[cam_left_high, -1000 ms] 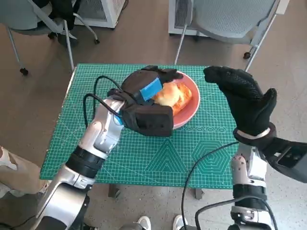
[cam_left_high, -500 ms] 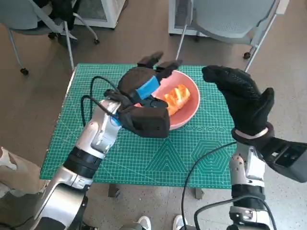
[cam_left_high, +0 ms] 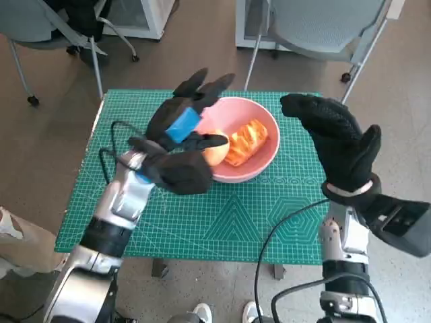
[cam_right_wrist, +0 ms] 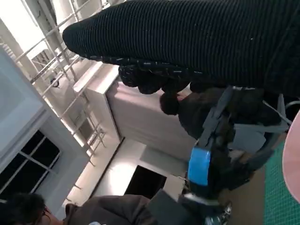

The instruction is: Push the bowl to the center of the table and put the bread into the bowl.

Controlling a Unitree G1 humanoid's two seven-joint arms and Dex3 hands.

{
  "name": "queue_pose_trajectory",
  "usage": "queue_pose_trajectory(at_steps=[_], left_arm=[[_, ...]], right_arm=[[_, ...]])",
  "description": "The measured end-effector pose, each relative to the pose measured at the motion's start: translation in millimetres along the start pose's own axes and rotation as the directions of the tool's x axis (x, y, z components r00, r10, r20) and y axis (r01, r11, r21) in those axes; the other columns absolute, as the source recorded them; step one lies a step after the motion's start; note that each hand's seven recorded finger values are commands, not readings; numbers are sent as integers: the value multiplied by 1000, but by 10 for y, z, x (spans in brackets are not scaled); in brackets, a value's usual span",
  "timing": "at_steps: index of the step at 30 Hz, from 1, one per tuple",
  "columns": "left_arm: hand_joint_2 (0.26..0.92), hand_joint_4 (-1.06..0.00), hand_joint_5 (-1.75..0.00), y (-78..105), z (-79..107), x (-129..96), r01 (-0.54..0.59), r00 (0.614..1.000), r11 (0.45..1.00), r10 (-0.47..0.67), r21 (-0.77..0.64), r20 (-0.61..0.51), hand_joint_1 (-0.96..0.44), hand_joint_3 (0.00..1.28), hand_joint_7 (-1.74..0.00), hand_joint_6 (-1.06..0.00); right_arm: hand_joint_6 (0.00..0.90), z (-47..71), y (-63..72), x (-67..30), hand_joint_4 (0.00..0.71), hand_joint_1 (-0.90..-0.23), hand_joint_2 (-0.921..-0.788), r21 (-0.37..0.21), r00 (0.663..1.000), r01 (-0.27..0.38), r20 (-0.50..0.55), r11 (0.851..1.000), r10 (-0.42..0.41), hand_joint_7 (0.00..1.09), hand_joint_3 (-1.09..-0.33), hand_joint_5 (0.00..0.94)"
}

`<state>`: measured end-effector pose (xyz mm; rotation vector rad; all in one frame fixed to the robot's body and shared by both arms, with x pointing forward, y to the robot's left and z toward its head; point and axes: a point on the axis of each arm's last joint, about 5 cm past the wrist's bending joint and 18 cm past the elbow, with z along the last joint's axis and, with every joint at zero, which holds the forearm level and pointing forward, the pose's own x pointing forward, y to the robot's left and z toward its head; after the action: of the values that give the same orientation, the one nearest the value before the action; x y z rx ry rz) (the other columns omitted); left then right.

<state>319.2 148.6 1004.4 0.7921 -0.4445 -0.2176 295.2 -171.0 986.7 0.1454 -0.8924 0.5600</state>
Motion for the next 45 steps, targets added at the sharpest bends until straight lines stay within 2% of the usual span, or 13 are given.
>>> queue_pose_trajectory(at_steps=[5, 8, 13, 15, 19, 23, 33, 45], left_arm=[[921, -66, -11, 71, -31, -75, -37, 999, 991, 39, -129, 18, -693, 277, -60, -235], [921, -83, -15, 100, -30, -118, -53, 997, 961, 68, -271, 46, -691, 322, -59, -237], [921, -107, -21, 91, -5, -203, -52, 988, 861, 119, -505, 102, -690, 353, -58, -239], [921, -110, -21, 75, 16, -250, -37, 980, 802, 146, -596, 135, -691, 356, -58, -240], [921, -122, -23, 80, 54, -321, 8, 961, 725, 185, -689, 205, -707, 348, -62, -248], [921, -129, -22, 107, 76, -373, 54, 940, 695, 208, -717, 272, -710, 345, -64, -254], [921, -140, -20, 180, 56, -433, 94, 909, 689, 234, -718, 344, -699, 355, -68, -256], [921, -141, -14, 215, 67, -483, 90, 893, 687, 264, -721, 363, -699, 361, -70, -245]], right_arm=[[29, 23, 9, 27, 79, -703, -921, 0, 1000, -2, 9, 1000, 2, 209, -790, 1], [35, 32, 21, 46, 83, -698, -921, 2, 1000, -5, 14, 1000, 5, 213, -793, 3], [40, 58, 47, 92, 83, -685, -921, -6, 1000, -9, 29, 1000, 10, 222, -802, 2], [40, 63, 69, 118, 83, -684, -921, -8, 999, -11, 30, 1000, 11, 224, -804, 2], [36, 75, 122, 170, 77, -682, -921, -9, 999, -17, 34, 1000, 18, 230, -811, 1], [33, 115, 149, 242, 64, -683, -921, -28, 998, -37, 54, 999, 38, 236, -812, 0], [29, 193, 144, 430, 61, -683, -921, -65, 991, -72, 110, 995, 79, 245, -807, 1], [29, 209, 151, 477, 64, -689, -921, -106, 986, -87, 135, 991, 101, 254, -814, 2]])
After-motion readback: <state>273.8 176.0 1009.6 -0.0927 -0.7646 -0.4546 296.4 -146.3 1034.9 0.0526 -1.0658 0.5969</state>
